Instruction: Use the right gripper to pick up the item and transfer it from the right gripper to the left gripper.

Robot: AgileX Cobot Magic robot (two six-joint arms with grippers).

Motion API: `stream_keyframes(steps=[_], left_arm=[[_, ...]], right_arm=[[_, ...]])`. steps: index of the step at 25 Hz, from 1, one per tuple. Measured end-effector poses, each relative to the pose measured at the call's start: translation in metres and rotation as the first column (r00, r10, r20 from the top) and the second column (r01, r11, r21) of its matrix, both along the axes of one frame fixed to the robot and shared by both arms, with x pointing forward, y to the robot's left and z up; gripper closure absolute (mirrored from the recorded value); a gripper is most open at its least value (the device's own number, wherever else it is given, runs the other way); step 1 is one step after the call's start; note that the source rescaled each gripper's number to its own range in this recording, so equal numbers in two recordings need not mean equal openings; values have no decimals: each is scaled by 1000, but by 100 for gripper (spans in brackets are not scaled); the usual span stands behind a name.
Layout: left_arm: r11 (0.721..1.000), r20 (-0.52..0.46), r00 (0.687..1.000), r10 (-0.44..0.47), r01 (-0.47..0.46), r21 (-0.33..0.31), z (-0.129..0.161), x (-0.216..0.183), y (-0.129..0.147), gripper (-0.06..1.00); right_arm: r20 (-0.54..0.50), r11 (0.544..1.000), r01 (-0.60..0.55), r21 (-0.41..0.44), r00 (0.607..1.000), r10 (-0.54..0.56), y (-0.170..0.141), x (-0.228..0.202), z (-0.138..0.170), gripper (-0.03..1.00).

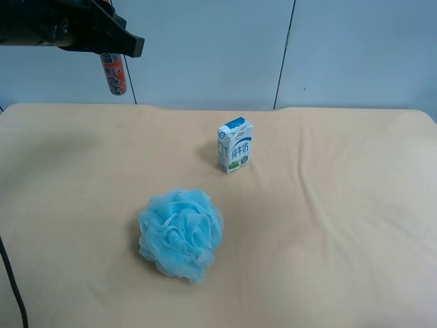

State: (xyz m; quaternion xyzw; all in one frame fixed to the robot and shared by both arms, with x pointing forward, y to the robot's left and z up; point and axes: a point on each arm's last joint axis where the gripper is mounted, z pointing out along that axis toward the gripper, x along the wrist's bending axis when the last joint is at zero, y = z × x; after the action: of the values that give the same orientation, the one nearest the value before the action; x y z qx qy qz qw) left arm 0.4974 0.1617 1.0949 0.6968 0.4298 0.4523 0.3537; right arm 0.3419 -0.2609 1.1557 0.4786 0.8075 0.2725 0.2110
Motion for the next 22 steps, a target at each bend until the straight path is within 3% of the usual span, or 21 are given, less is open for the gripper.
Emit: stream_keyframes(steps=[9, 22], left_arm=[[1000, 0, 1000, 0, 0, 0, 0, 0, 0, 94], [1000, 1, 1000, 0, 0, 1, 0, 0, 0, 94]], right_arm=[[-75, 993, 100, -56, 992, -104, -18, -31, -61, -3], [111, 990, 102, 100, 987, -113, -27, -71, -87, -3]])
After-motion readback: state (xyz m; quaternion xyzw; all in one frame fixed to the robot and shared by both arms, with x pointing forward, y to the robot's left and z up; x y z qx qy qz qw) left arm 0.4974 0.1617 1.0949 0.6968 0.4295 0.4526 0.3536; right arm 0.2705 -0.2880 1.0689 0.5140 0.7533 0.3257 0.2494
